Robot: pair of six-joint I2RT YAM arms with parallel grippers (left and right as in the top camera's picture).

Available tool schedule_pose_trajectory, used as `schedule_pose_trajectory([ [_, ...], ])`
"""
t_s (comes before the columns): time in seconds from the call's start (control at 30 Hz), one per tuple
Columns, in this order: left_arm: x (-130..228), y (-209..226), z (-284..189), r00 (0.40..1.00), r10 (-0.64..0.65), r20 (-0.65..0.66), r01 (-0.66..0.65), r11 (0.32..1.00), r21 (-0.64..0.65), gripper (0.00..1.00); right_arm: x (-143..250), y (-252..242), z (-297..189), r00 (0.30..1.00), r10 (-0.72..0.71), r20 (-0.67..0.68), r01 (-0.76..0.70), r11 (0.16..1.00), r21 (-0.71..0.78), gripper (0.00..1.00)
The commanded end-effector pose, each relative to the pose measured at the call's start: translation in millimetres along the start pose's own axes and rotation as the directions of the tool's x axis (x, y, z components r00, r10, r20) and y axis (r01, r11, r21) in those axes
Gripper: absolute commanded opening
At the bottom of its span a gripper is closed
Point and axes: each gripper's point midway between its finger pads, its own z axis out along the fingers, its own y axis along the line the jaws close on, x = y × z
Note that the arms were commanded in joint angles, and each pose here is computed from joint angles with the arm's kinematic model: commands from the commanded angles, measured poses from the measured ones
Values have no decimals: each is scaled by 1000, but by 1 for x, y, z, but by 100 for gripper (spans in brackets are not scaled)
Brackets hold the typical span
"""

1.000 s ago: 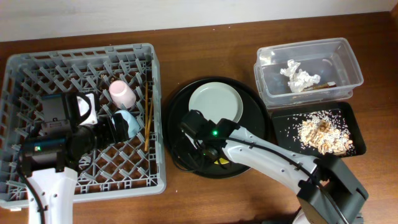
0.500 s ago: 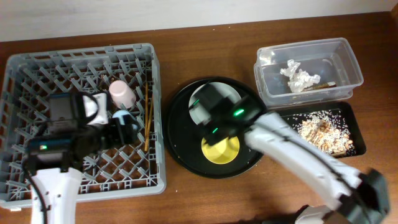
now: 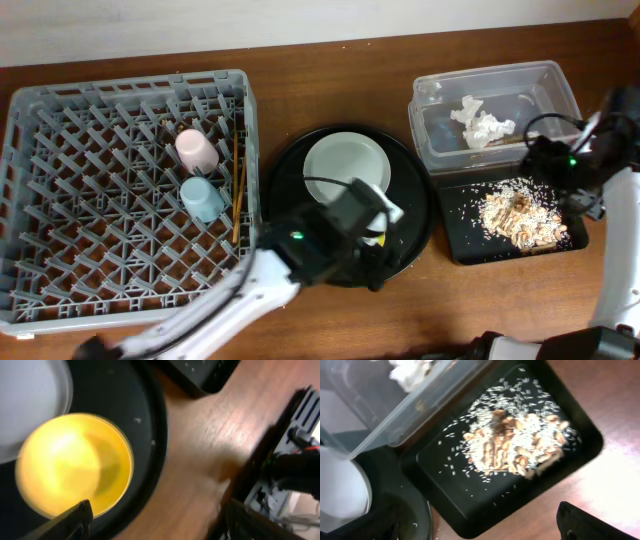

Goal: Sort waste into correct bins and load items into the dishwasher rack

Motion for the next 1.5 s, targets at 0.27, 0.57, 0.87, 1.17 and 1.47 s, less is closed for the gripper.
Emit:
schedule_pose_trajectory([
  [0.27,1,23,104,998,30,-52,-37,989,-144,51,-5,-10,-8,999,40,25,-40,999,3,99],
  [0.57,24,35,130,991,15,-135,-38,984,-175,25,-4,-10,-8,999,40,25,-40,999,3,99],
  [0.87,-13,21,91,997,28,-65,-38,986,-161,1,-4,-10,-8,999,40,25,-40,999,3,99],
  [1.17,-175,69,-170,883,-66,465,82,997,-13,0,-4,-10,-8,999,40,25,-40,999,3,99],
  [1.47,-166,268,-187,749,-477,459,99,766,635,0,-4,-10,-8,999,40,25,-40,999,3,99],
])
